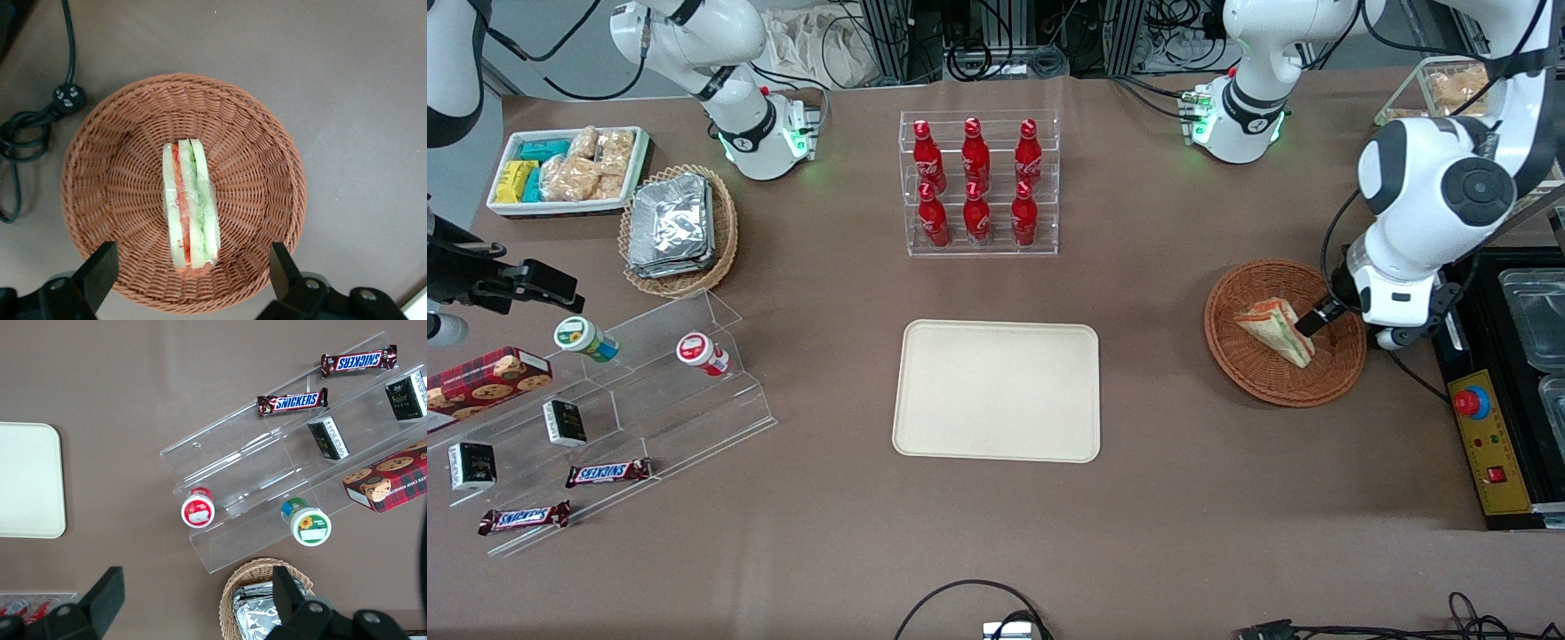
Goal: Place sandwich from basket to tray
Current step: 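Close the left gripper on the wrapped sandwich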
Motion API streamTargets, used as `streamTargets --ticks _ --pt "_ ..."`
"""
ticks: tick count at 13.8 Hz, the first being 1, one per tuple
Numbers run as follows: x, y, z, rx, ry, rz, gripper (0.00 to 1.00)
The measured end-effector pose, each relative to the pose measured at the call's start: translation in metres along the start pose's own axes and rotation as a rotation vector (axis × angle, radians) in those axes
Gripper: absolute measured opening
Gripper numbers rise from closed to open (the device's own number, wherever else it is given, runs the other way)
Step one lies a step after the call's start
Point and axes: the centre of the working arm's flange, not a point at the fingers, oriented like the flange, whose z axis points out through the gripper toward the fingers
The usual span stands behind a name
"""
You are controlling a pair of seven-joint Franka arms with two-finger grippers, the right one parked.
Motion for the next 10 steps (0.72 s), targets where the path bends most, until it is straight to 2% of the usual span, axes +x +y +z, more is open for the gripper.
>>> streamTargets --ticks 6,10 --pt "-0.024 -0.012 0.061 -0.034 0.023 -0.048 1.0" --pt "-0.033 -0.017 0.093 -0.043 0.024 -0.059 1.0"
